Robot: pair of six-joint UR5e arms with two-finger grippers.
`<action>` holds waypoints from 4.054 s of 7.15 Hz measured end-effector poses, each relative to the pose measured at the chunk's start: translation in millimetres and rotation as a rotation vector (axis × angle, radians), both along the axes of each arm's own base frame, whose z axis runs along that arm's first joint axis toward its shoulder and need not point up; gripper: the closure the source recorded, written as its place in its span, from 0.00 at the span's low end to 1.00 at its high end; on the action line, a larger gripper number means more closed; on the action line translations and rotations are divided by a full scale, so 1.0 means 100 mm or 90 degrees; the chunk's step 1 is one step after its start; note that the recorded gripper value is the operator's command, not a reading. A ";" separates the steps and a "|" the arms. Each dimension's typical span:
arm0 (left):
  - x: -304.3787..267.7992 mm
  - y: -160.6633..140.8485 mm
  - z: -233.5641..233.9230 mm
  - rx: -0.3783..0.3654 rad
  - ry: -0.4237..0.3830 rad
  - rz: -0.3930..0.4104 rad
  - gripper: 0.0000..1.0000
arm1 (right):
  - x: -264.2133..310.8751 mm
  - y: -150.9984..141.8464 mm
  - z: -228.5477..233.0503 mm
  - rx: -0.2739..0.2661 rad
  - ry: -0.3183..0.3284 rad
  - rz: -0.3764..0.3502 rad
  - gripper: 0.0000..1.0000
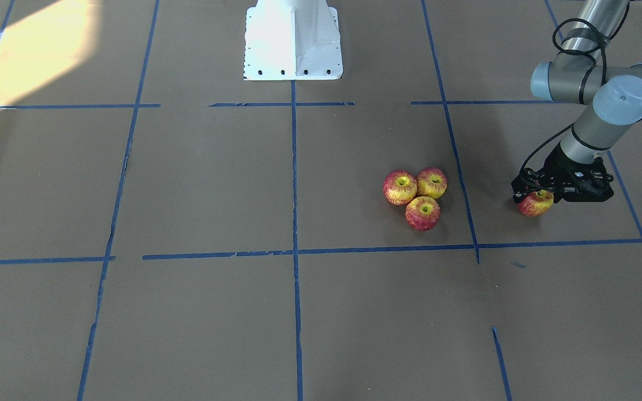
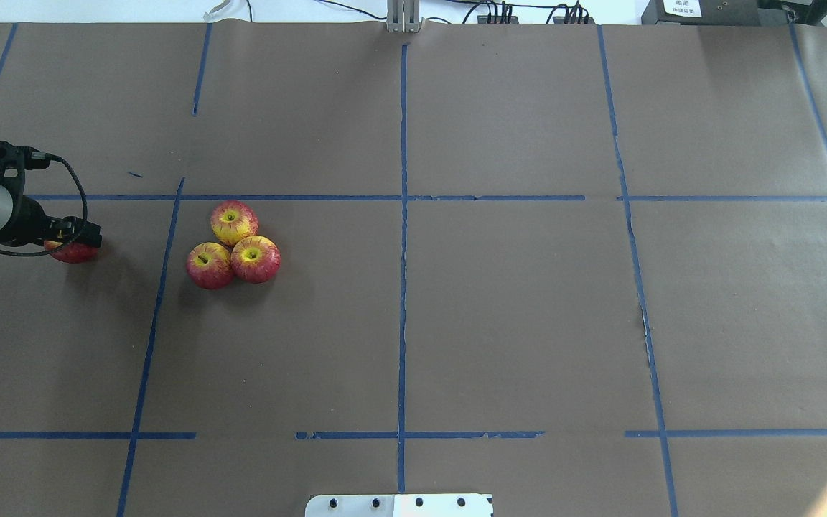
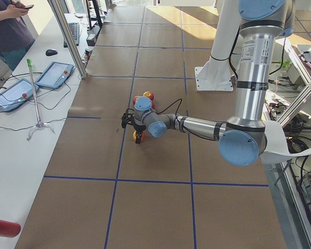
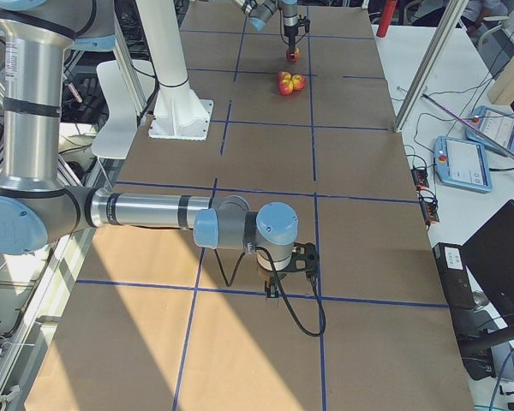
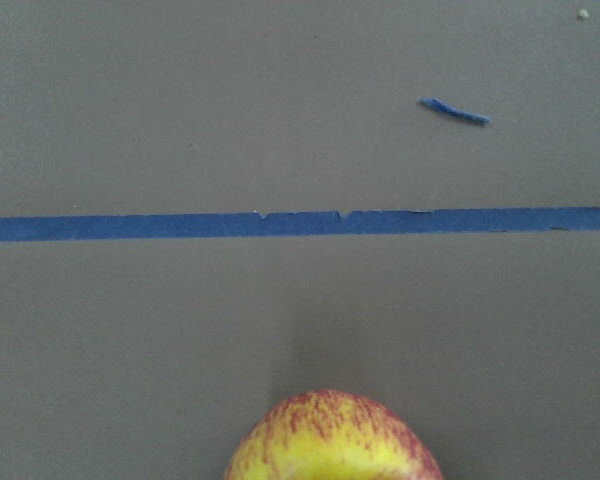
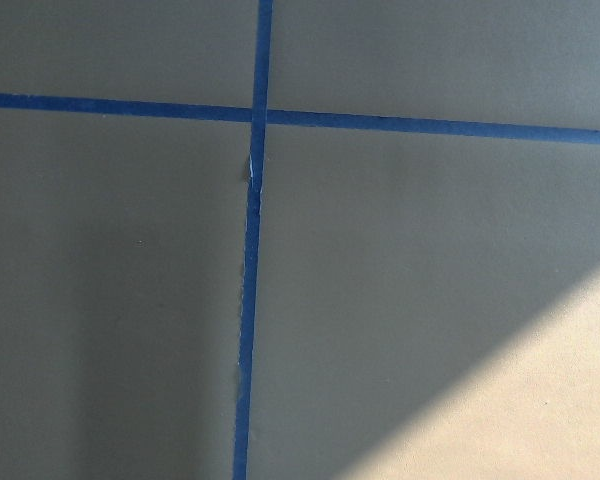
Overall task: Stack apples
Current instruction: 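Close the left gripper around the lone apple, then lift the apple with the left gripper and carry it toward the three-apple cluster, then lower the held apple onto the top of the three-apple cluster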
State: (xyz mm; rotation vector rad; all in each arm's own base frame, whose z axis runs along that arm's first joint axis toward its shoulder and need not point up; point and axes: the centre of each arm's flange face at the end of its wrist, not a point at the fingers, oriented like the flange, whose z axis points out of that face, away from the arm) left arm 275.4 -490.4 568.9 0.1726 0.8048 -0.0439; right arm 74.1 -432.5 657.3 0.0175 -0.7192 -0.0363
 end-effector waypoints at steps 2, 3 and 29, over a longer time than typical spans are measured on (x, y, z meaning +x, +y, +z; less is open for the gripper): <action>0.01 0.00 0.03 -0.003 -0.002 0.000 0.19 | 0.00 0.00 0.00 0.000 0.000 0.000 0.00; 0.01 0.00 0.03 -0.003 -0.002 0.000 0.56 | 0.00 0.00 0.00 0.000 0.000 0.000 0.00; 1.32 0.11 -2.38 -0.100 0.036 -0.021 0.86 | 0.00 0.00 0.00 0.000 0.000 0.000 0.00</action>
